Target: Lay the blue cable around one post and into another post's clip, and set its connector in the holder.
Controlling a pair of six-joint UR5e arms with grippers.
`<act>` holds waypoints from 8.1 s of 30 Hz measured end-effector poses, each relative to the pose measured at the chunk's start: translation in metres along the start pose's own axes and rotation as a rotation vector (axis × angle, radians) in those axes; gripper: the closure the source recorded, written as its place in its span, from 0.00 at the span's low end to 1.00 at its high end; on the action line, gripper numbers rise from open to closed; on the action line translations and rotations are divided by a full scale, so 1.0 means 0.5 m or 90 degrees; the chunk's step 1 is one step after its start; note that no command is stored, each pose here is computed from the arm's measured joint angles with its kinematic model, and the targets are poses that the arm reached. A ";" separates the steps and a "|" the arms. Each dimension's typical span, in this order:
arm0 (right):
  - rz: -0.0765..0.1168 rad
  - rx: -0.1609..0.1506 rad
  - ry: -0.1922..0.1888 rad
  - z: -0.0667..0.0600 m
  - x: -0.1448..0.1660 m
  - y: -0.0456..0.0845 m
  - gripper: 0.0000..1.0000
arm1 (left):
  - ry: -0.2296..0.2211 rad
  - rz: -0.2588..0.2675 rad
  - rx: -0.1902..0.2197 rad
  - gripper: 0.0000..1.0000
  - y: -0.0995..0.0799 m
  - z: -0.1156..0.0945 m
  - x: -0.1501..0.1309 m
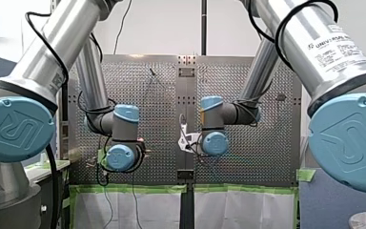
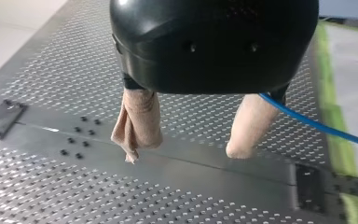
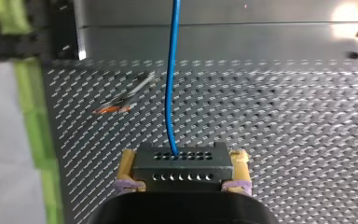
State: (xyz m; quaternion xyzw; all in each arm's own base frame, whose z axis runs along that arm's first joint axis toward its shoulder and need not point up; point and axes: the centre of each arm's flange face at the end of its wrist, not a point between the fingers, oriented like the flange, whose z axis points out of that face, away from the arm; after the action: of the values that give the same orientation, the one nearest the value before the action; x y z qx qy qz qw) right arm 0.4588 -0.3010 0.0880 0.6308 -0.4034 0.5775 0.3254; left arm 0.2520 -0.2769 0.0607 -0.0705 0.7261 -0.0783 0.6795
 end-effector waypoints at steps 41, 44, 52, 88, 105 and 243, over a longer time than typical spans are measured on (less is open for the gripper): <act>0.038 0.035 0.222 0.036 0.664 -0.030 0.72 | -0.229 -0.195 -0.077 0.00 -0.114 0.230 -0.497; 0.035 0.037 0.239 0.018 0.716 -0.032 0.72 | -0.249 -0.209 -0.070 0.00 -0.108 0.247 -0.553; 0.024 0.047 0.231 0.020 0.759 -0.053 0.72 | -0.296 -0.239 -0.052 0.00 -0.088 0.273 -0.683; 0.008 0.041 0.117 0.157 0.794 -0.052 0.72 | -0.307 -0.117 -0.059 0.00 0.065 0.441 -0.961; 0.027 0.001 0.162 0.198 0.907 0.022 0.72 | -0.200 -0.050 -0.005 0.00 0.019 0.536 -0.912; 0.114 -0.306 -0.178 0.193 -0.300 0.479 0.70 | 0.043 -0.075 0.007 0.00 -0.015 0.517 -0.676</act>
State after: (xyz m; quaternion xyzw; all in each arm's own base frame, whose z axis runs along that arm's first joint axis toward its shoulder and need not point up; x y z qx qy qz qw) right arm 0.2907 -0.4765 -0.0857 0.5707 -0.6238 0.3994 0.3544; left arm 0.5327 -0.2184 0.3756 -0.1070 0.7427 -0.1246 0.6492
